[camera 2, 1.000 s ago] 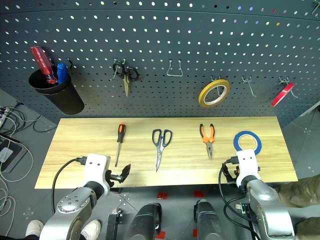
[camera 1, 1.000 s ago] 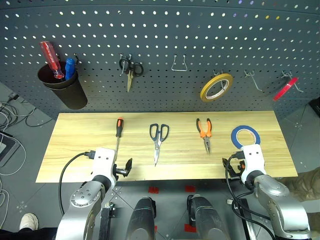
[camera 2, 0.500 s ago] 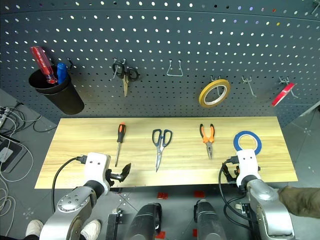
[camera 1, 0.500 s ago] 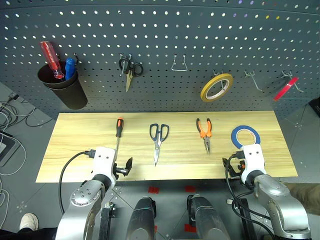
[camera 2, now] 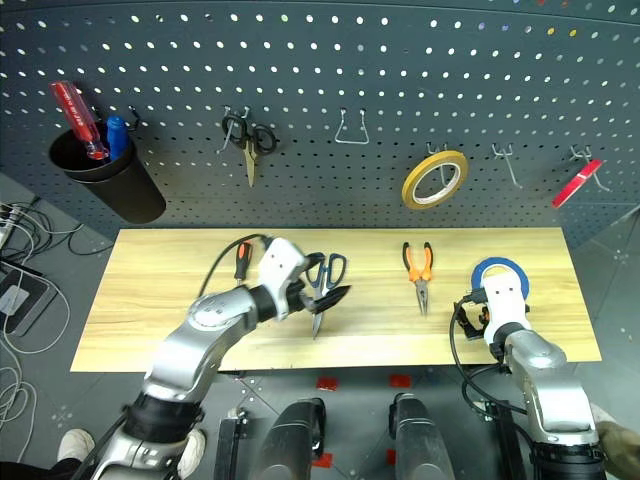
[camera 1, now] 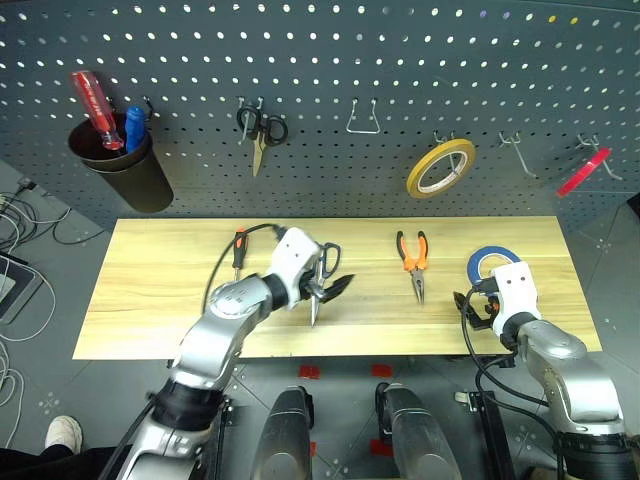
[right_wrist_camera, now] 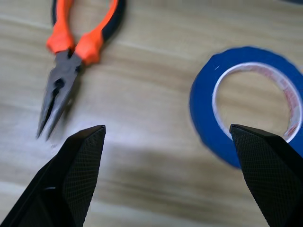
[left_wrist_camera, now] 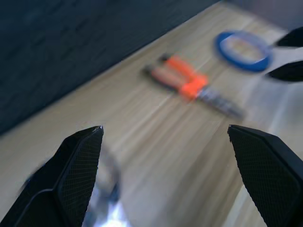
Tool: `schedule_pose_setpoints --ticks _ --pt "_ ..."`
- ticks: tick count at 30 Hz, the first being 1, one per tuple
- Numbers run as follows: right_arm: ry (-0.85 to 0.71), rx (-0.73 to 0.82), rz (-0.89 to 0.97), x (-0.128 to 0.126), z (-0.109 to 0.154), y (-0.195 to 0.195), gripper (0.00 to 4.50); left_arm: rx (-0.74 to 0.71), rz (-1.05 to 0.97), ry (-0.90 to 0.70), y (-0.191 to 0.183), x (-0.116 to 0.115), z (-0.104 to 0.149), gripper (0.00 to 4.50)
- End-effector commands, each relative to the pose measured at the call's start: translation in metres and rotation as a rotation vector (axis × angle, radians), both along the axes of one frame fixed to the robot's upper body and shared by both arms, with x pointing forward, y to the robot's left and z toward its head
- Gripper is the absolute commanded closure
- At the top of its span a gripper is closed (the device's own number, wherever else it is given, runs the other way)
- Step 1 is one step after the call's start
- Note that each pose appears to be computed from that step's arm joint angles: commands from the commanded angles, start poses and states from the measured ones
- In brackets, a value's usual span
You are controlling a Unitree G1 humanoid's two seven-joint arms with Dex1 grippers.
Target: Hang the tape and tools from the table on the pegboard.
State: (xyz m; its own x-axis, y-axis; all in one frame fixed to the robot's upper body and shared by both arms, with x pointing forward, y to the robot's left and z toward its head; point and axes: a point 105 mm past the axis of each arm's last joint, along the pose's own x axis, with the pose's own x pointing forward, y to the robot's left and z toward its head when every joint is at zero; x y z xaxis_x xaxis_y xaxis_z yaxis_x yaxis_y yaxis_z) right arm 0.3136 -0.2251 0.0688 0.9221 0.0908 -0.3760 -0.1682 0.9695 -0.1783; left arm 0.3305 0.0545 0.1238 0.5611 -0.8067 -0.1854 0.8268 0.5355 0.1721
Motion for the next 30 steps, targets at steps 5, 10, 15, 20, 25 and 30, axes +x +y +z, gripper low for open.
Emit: schedule_pose_setpoints --ticks 5,10,15,20,25,30 --pt "-0.056 -0.020 0.005 0.019 0.014 -0.009 0.00 0.025 -0.342 -0.058 -0.053 -0.013 -0.003 0.05" --pt "-0.077 -0.028 0.020 0.031 0.019 -0.009 0.00 0.030 -0.409 -0.116 -0.072 -0.005 0.001 0.05" --pt "-0.069 0.008 0.011 0.041 0.017 -0.009 0.00 0.024 -0.429 -0.142 -0.081 0.003 0.006 0.05" --pt "-0.039 0.063 -0.017 0.048 0.009 -0.012 0.00 0.014 -0.434 -0.160 -0.087 0.008 0.012 0.05" --pt "-0.002 0.141 -0.056 0.052 0.000 -0.015 0.00 0.005 -0.429 -0.169 -0.089 0.013 0.016 0.05" --pt "0.010 0.175 -0.059 0.055 -0.002 -0.013 0.38 0.003 -0.424 -0.174 -0.088 0.014 0.018 0.00"
